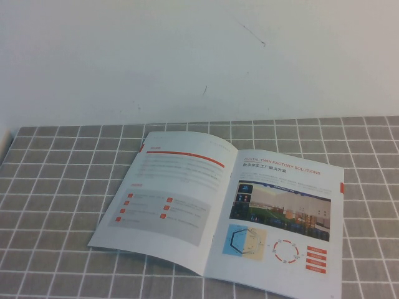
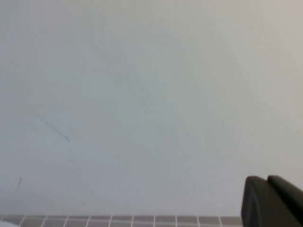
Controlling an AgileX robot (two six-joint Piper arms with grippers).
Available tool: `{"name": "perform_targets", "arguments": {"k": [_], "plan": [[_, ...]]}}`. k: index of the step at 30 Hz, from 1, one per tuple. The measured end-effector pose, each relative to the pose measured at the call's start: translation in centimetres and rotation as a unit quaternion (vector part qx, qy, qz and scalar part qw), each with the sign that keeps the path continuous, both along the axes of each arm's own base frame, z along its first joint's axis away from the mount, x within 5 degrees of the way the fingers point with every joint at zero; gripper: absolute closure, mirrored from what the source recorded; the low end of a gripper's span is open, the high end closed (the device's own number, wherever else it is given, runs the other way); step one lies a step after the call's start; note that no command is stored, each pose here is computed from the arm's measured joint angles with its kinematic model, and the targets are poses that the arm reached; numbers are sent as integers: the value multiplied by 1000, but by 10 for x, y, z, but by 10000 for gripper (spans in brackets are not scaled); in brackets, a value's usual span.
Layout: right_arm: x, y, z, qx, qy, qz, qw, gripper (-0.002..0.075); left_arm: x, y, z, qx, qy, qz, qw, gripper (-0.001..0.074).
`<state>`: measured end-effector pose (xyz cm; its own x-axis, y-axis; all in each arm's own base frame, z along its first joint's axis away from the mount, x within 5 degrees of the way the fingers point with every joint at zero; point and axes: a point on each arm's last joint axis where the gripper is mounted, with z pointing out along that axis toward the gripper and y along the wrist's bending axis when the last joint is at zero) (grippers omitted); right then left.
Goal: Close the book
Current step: 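Close the open booklet and leave it lying on the table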
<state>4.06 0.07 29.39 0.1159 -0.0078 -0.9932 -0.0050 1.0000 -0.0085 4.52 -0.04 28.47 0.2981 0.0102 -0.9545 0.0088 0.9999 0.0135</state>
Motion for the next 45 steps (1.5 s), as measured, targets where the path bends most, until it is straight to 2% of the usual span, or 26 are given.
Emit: {"name": "perform_targets", "arguments": {"k": [6,8,13,17,22,26,32,38,41,45], "plan": [[22,2,34,6,121,11,993,729,23,-2,35,4,119,-9,993,738],[33,4,41,-15,166,22,986,729,36,-3,46,1,171,-15,985,738],[76,14,53,-83,278,94,952,729,74,-9,63,-24,299,-41,953,738],[114,26,50,-113,309,177,928,729,119,-15,60,-55,374,-64,924,738],[167,42,24,-97,339,274,895,729,172,-22,47,-88,431,-92,893,738],[205,47,-11,-78,373,315,869,729,214,-28,29,-89,467,-118,872,738],[254,57,-63,-57,438,333,833,729,277,-31,-9,-97,521,-123,839,738],[279,92,-100,-85,468,362,802,729,323,-34,-53,-104,578,-128,799,738],[288,102,-119,-88,485,368,788,729,334,-35,-70,-108,595,-129,786,738],[297,104,-147,-85,513,365,772,729,345,-34,-88,-105,601,-121,783,738]]}}
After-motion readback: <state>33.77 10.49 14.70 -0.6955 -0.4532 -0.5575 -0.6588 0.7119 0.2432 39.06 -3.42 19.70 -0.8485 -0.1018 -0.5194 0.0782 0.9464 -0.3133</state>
